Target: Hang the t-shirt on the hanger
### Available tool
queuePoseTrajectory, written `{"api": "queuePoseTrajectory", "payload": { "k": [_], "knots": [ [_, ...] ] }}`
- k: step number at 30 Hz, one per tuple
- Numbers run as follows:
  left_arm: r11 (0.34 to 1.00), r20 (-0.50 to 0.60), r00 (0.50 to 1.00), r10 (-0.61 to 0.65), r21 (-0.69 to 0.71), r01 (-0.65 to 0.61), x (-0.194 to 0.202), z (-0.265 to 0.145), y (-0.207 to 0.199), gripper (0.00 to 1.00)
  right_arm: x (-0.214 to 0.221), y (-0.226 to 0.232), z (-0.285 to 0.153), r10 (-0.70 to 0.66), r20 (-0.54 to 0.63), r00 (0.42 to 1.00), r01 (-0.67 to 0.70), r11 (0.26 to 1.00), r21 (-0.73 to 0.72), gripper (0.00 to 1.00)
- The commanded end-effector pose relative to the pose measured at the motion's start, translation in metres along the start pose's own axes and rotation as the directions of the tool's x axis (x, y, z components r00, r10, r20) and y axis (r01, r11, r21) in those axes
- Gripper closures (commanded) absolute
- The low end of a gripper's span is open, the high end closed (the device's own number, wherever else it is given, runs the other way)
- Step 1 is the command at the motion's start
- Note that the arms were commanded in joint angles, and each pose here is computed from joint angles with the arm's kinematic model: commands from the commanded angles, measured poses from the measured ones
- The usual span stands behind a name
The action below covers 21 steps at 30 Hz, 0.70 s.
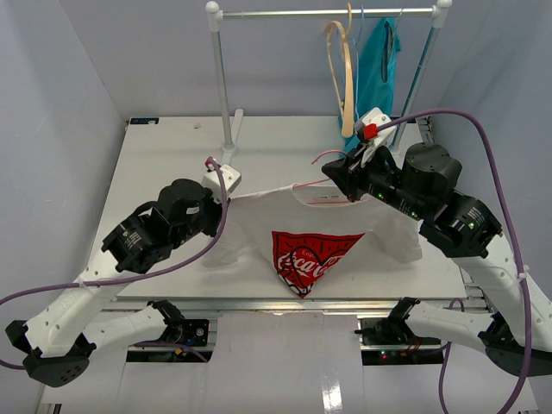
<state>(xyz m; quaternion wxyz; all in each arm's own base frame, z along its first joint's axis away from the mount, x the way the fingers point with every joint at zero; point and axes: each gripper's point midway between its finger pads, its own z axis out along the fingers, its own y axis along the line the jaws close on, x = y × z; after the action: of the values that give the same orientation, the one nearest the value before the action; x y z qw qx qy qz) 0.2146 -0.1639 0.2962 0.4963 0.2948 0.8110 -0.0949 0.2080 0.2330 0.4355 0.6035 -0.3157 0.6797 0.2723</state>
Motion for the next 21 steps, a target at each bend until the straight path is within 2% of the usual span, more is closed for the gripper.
{"api": "queuePoseTrajectory", "payload": {
  "k": [1, 2, 8, 14, 15, 16, 18, 21],
  "knots": [
    [0.995, -0.074, 0.997, -0.026, -0.098, 0.018, 0.015, -0.001, 0.015, 1.0, -0.051, -0.012, -0.022, -0.028, 0.157, 0.987, 0.018, 0.998, 0.067, 0.92],
    [0.995, -0.075, 0.997, -0.034, -0.1, 0.027, 0.015, -0.001, 0.015, 1.0, -0.05, -0.013, -0.022, -0.029, 0.155, 0.987, 0.018, 0.997, 0.069, 0.92],
    [0.998, -0.041, 0.998, -0.049, -0.037, 0.047, 0.003, -0.008, 0.006, 0.74, -0.043, -0.01, -0.018, -0.03, 0.139, 0.99, 0.023, 0.998, 0.052, 0.92],
    [0.98, 0.142, 0.99, -0.016, 0.199, -0.012, -0.039, -0.035, -0.027, 0.48, -0.034, 0.003, -0.01, -0.022, 0.114, 0.993, 0.025, 0.999, -0.021, 0.92],
    [0.975, 0.17, 0.985, -0.016, 0.22, -0.022, -0.047, -0.039, -0.029, 0.48, -0.032, 0.008, -0.008, -0.022, 0.108, 0.994, 0.028, 0.998, -0.052, 0.92],
    [0.963, 0.219, 0.976, -0.015, 0.264, -0.045, -0.06, -0.048, -0.036, 0.41, -0.027, 0.016, -0.004, -0.023, 0.092, 0.995, 0.031, 0.995, -0.094, 0.92],
    [0.934, 0.3, 0.954, -0.007, 0.342, -0.101, -0.082, -0.061, -0.049, 0.37, -0.017, 0.025, 0.004, -0.026, 0.066, 0.997, 0.036, 0.988, -0.151, 0.92],
    [0.88, 0.335, 0.942, 0.007, 0.445, -0.165, -0.095, -0.062, -0.071, 0.35, -0.01, 0.042, 0.011, -0.019, 0.067, 0.998, 0.035, 0.969, -0.246, 0.92]
  ]
}}
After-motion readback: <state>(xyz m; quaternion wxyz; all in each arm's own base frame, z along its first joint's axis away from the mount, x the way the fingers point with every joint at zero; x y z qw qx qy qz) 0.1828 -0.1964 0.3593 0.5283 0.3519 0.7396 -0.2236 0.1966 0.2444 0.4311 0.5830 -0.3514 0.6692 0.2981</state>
